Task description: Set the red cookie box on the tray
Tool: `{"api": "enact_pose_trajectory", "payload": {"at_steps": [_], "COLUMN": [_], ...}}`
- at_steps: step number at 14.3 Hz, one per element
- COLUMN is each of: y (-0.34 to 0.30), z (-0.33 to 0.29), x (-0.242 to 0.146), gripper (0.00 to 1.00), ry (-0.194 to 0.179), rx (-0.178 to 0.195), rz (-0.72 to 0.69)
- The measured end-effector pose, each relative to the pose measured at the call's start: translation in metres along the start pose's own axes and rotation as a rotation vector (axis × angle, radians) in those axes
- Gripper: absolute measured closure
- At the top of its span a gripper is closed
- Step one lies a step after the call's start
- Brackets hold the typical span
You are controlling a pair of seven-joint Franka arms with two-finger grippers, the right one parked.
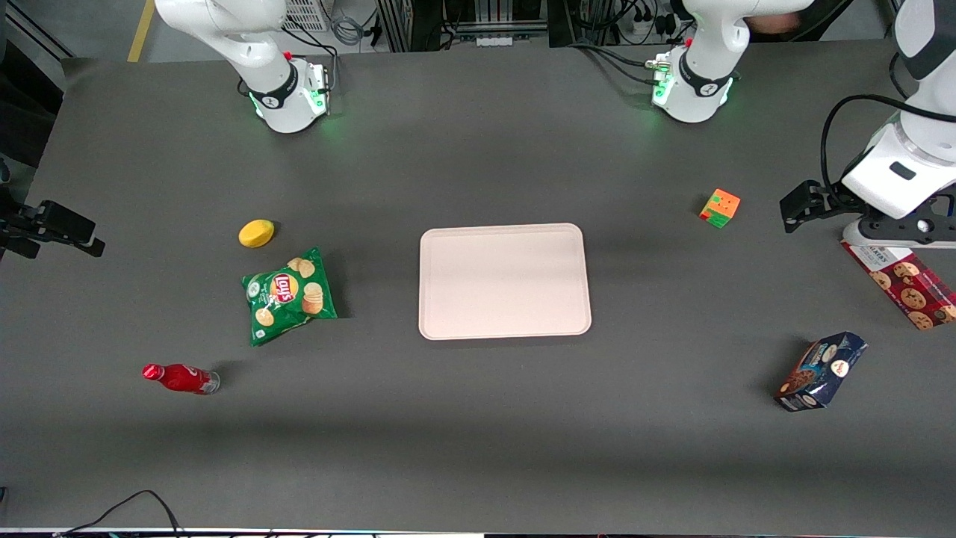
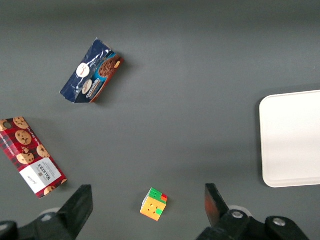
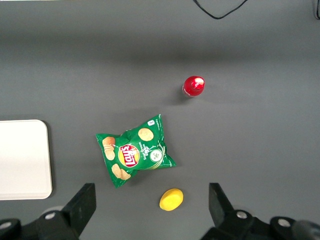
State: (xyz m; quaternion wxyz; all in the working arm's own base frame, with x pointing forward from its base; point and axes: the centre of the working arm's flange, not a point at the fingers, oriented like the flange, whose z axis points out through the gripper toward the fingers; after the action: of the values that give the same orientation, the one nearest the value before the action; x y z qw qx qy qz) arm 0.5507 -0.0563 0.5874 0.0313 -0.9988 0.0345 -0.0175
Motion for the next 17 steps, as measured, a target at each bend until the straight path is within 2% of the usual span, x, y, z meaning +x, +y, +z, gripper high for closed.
{"api": "enact_pose_trajectory", "payload": {"at_steps": [1,3,5,11,17], "y": [0.002,0.006,0.007,0.006,-0.019], "z": [-0.002,-0.004,-0.004,-0.003,0.017], "x": [0.003,0.006,0.007,0.009,0.016], "gripper": [0.0,0.0,0.0,0.0,0.0], "ry": [0.006,0.009,0.009,0.008,-0.025], "rx": [-0.002,-0.044,-0.057,-0.059,-0.056], "rz": [0.002,-0.004,-0.005,-0.009,-0.052]}}
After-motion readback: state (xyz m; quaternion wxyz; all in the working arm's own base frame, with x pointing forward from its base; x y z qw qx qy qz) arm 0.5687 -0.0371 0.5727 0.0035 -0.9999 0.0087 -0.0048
